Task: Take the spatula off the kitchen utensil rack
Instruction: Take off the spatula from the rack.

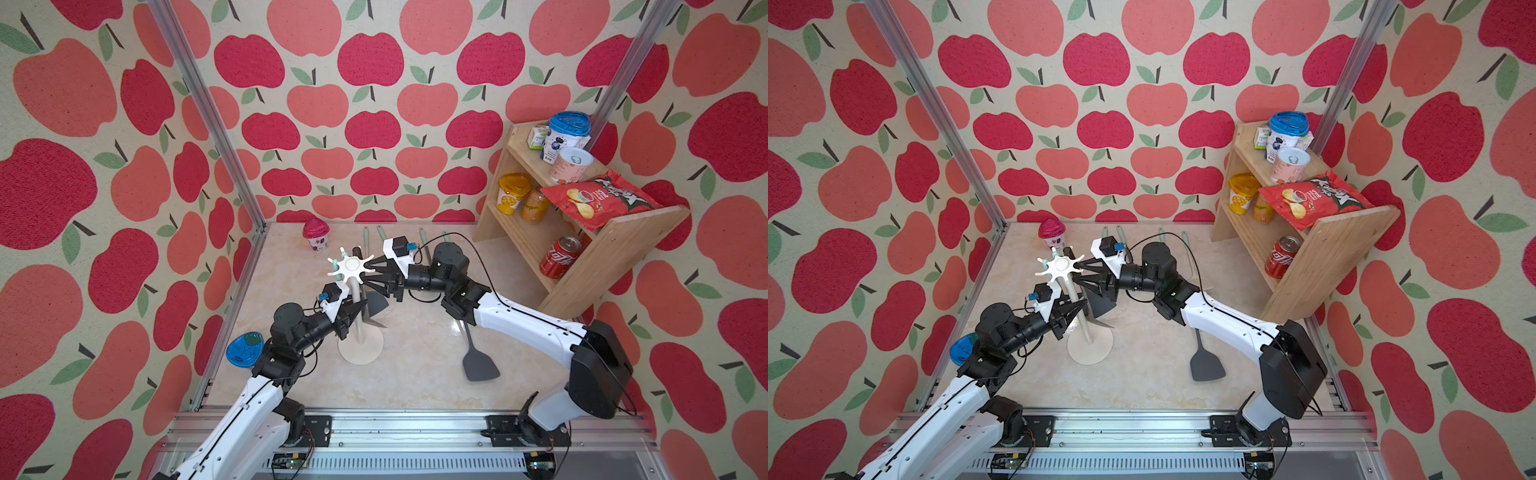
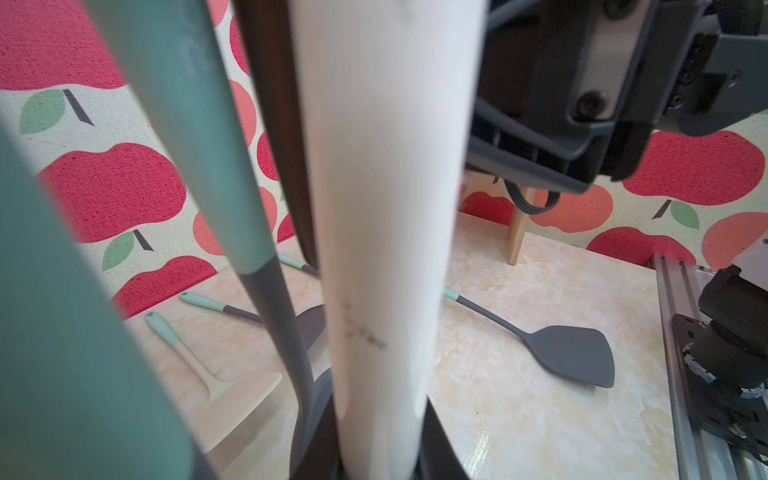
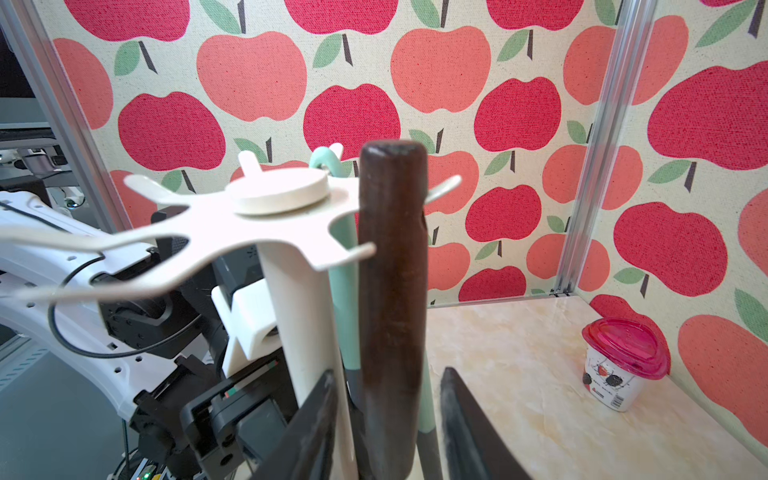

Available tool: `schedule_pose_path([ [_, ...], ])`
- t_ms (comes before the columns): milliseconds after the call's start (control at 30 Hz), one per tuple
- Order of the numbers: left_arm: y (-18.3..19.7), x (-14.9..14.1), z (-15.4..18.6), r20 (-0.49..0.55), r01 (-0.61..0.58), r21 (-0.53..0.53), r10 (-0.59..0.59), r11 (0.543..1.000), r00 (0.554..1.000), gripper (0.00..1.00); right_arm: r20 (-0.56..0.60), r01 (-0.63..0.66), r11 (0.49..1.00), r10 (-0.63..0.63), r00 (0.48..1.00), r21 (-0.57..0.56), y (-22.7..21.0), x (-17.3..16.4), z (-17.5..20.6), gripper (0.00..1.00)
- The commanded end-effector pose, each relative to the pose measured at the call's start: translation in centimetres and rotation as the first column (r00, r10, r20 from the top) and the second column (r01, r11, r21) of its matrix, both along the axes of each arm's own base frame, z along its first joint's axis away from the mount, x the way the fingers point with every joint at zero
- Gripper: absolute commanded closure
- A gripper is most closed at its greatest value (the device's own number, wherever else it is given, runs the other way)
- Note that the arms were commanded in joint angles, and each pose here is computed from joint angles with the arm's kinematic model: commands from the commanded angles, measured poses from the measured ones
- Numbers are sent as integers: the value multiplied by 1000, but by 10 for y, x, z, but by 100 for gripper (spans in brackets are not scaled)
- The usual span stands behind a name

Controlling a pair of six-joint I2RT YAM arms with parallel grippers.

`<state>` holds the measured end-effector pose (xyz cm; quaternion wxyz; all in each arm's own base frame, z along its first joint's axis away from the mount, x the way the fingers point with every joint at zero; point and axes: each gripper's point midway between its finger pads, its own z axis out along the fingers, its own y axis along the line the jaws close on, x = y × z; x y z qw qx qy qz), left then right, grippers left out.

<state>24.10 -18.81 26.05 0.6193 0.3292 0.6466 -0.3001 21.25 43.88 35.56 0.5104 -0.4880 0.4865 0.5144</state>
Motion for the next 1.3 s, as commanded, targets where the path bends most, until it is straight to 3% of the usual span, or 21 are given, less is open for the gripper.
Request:
schedule_pose_path([
  [0,-8,-5,10,36,58,-8,-58,998,998,100,-1,-49,999,49,999,9,10,-9,5,59],
  [167,-9,-5,10,36,64,-6,-64,998,997,100,-17,-60,998,61,998,17,15,-8,3,61],
  [333,-8,-4,10,38,56,-3,-56,998,998,100,-3,-34,999,34,999,22,15,-5,3,81],
  [633,-6,-2,7,31,40,0,-40,999,999,100,79,95,995,-97,992,33,2,6,13,99],
  [867,-1,1,1,15,4,5,-4,1000,1000,100,121,286,957,-291,949,52,-12,33,18,100],
  [1267,1,3,-2,5,-17,8,17,1000,1000,100,111,460,886,-464,879,62,-37,54,23,100],
])
